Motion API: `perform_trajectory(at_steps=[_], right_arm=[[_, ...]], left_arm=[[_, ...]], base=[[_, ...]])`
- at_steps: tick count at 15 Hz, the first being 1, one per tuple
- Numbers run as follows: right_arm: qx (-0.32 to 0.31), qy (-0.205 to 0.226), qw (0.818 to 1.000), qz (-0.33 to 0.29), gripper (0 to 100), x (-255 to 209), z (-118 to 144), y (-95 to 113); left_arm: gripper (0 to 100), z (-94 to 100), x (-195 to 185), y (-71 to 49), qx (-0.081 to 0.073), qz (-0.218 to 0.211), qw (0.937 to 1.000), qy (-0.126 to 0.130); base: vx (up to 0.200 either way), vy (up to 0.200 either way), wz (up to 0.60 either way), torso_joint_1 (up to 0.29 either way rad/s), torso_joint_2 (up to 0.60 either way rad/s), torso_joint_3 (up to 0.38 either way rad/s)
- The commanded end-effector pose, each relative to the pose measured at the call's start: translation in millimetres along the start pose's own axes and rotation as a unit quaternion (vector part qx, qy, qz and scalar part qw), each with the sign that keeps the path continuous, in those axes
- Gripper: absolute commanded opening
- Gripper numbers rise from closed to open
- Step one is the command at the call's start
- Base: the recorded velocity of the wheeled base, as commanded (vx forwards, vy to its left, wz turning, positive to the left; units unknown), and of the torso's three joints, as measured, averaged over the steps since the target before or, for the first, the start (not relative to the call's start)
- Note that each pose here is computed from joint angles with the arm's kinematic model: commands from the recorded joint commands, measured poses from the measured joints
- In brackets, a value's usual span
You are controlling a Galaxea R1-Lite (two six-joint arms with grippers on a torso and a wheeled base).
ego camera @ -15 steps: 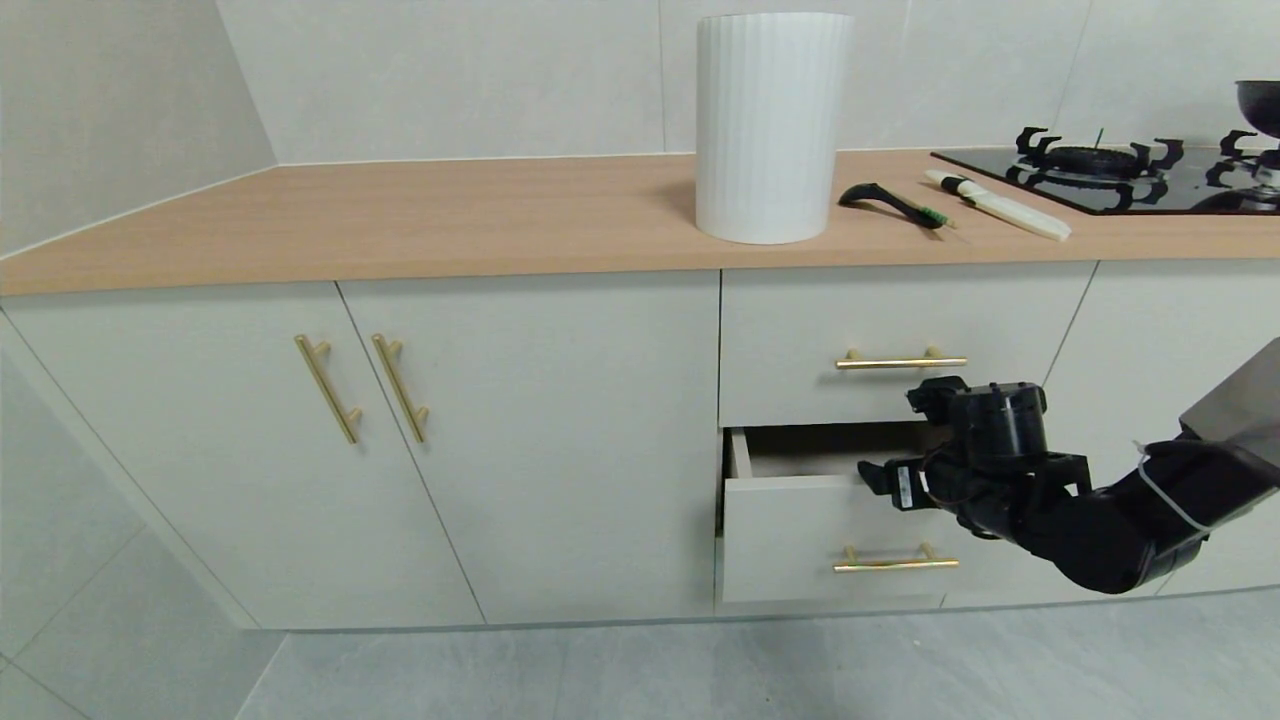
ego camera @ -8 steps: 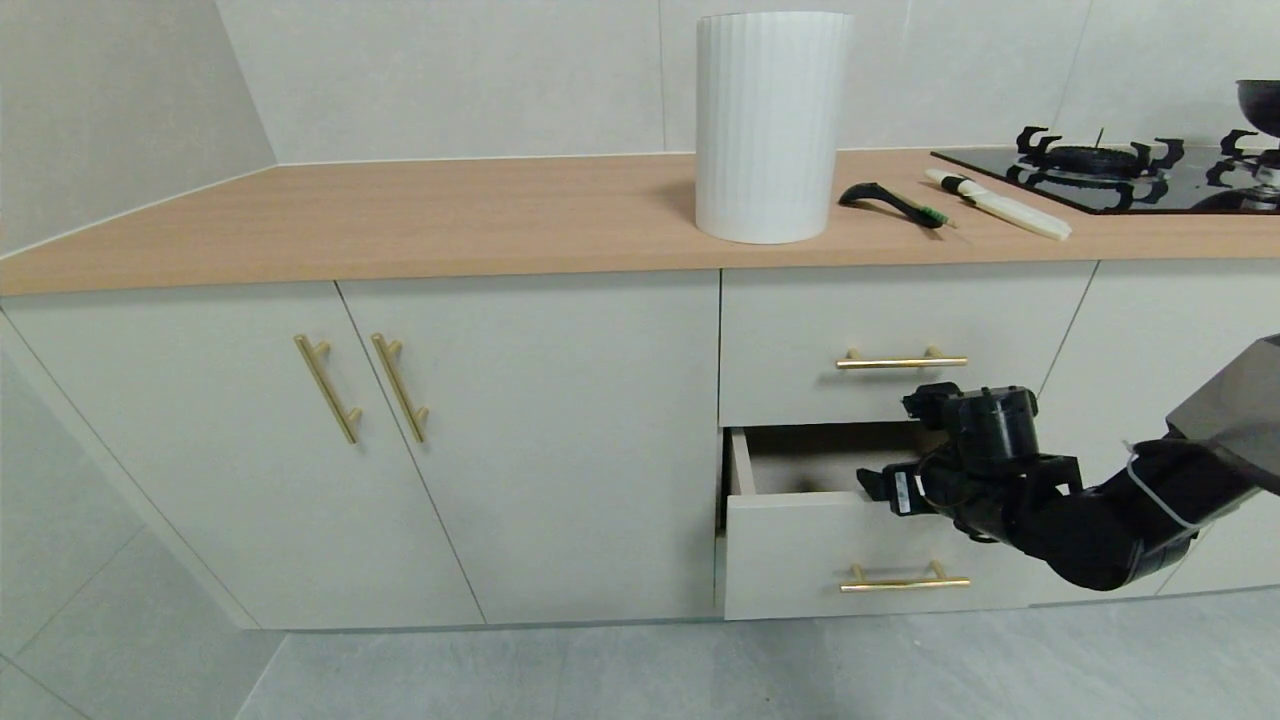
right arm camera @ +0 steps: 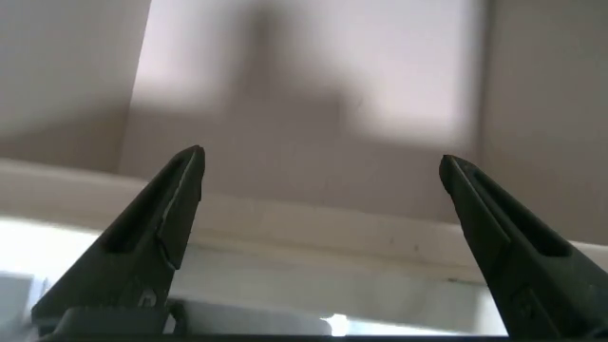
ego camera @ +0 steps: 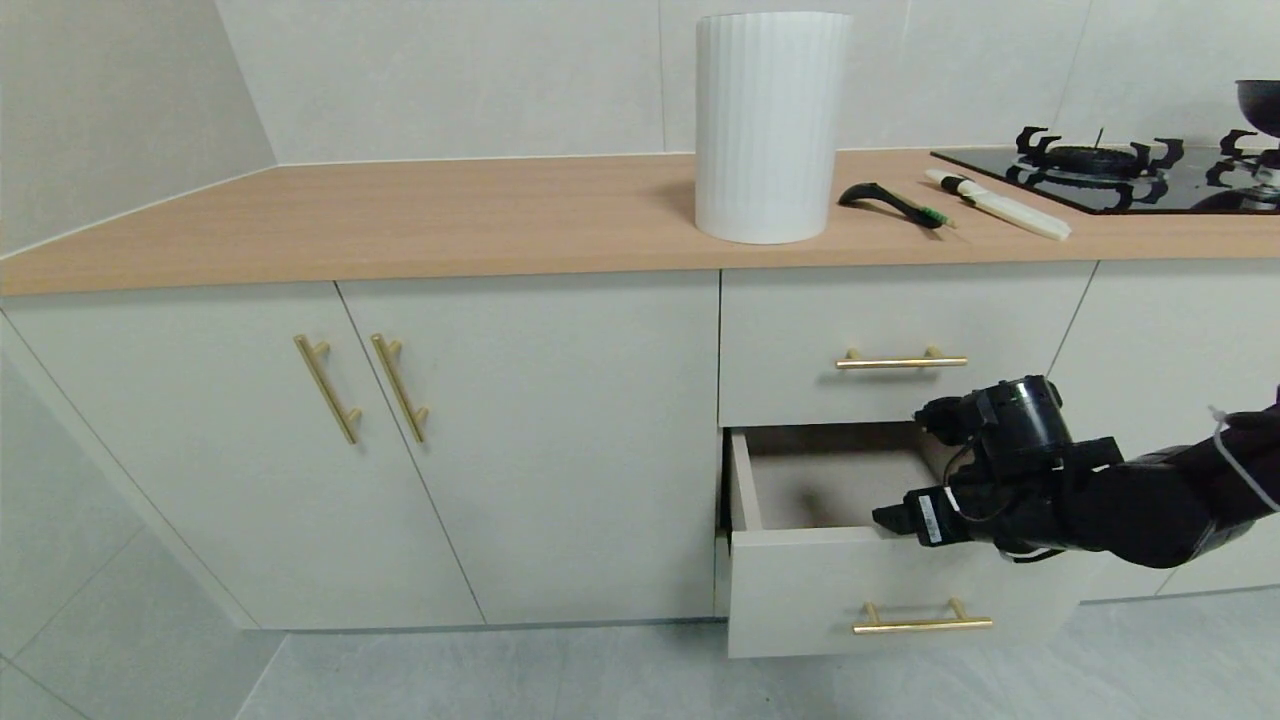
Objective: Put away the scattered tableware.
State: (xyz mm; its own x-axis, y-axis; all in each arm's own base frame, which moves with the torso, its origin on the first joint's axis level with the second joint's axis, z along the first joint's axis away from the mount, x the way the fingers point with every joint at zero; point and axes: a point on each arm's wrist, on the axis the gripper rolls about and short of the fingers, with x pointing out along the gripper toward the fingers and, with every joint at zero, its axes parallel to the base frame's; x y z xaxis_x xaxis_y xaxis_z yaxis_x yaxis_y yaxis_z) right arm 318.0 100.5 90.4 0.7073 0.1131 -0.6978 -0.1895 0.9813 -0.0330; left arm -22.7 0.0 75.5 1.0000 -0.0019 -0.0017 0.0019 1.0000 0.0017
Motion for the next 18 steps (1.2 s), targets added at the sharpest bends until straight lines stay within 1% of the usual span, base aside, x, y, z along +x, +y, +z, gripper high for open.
perform_trajectory(at_steps=[1,2,5,8,10,11,13,16,18], right_arm=[[0.0,-0.013,1.0,0.007,100,-20,11,0],[-0.005,-0.003,1.0,0.009,100,-22,9,3],[-0.024,0.049,0.998,0.016,100,-32,2,11],[-0.043,0.078,0.996,0.026,100,-43,-2,22],[-0.049,0.092,0.994,0.026,100,-44,-5,23],[-0.054,0.11,0.992,0.026,100,-46,-7,24],[-0.071,0.156,0.985,0.026,100,-57,-12,28],[-0.102,0.2,0.974,0.035,100,-76,-19,37],[-0.129,0.226,0.965,0.039,100,-82,-25,39]], left_arm=[[100,0.0,0,0.0,0.0,0.0,1.0,0.001],[100,0.0,0,0.0,0.0,0.001,1.0,0.001],[100,0.0,0,0.0,0.0,0.001,1.0,0.001],[100,0.0,0,0.0,0.0,0.0,1.0,0.001],[100,0.0,0,0.0,0.0,0.0,1.0,0.001],[100,0.0,0,0.0,0.0,0.0,1.0,0.001],[100,0.0,0,0.0,0.0,0.0,1.0,0.001],[100,0.0,0,0.0,0.0,0.0,1.0,0.001],[100,0.0,0,0.0,0.0,0.001,1.0,0.001]], base=[[0.0,0.0,0.0,0.0,0.0,0.0],[0.0,0.0,0.0,0.0,0.0,0.0],[0.0,0.0,0.0,0.0,0.0,0.0],[0.0,0.0,0.0,0.0,0.0,0.0],[0.0,0.0,0.0,0.0,0.0,0.0],[0.0,0.0,0.0,0.0,0.0,0.0],[0.0,0.0,0.0,0.0,0.0,0.0],[0.0,0.0,0.0,0.0,0.0,0.0],[0.0,0.0,0.0,0.0,0.0,0.0]])
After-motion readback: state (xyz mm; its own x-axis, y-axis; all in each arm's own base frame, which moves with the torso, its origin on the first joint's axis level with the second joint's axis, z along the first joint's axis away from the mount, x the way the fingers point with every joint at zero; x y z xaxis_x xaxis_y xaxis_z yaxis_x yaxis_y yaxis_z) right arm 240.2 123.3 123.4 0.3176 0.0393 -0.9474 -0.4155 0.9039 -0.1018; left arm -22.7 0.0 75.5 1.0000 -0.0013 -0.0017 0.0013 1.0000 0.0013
